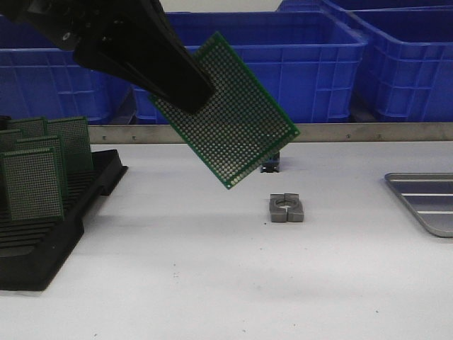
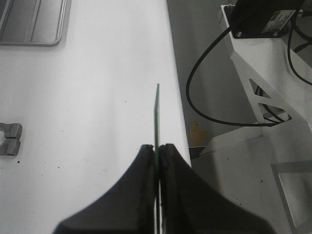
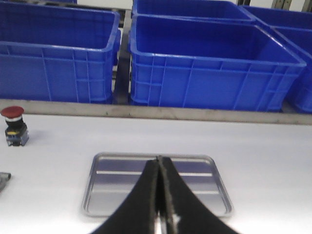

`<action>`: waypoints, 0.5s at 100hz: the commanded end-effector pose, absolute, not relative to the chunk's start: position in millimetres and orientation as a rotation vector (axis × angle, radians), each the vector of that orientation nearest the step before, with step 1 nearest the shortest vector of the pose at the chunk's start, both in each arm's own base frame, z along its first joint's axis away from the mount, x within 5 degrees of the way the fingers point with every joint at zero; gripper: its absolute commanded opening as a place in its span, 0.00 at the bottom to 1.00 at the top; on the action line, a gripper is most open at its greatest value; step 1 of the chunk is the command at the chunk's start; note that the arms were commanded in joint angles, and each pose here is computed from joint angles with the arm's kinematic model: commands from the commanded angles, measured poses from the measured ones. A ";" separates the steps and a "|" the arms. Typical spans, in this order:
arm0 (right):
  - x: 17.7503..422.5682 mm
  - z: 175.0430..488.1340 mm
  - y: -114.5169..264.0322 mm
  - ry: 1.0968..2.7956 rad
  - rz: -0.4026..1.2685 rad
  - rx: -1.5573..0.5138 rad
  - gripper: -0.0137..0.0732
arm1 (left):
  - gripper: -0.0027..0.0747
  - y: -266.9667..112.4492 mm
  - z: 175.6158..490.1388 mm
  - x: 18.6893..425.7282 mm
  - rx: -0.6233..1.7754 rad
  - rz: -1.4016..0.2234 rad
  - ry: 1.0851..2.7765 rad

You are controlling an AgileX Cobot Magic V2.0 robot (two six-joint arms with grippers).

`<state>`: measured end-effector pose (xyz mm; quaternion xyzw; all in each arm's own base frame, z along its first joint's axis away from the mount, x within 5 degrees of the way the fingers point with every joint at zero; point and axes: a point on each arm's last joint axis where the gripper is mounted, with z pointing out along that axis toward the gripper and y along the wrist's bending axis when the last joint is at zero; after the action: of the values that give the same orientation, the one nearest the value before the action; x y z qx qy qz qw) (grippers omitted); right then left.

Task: Place circuit board on tray
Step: 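Hold the board up with the left gripper while the right gripper approaches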

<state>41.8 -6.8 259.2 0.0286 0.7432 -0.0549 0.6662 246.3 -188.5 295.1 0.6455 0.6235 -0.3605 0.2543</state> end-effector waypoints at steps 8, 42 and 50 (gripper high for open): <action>47.0 291.2 -9.0 1.831 -0.143 0.075 0.09 | 0.01 -192.9 317.8 240.3 1.698 -1.021 1.621; 91.3 313.6 5.4 1.929 0.256 0.240 0.13 | 0.01 -192.9 317.8 240.3 1.698 -1.021 1.621; 99.6 316.6 10.6 1.893 0.389 0.294 0.22 | 0.01 -192.9 317.8 240.3 1.698 -1.021 1.621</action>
<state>87.7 7.0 296.3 0.0999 0.8457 0.1094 0.5126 246.3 -188.5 295.1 0.6455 0.6235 -0.3605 0.2543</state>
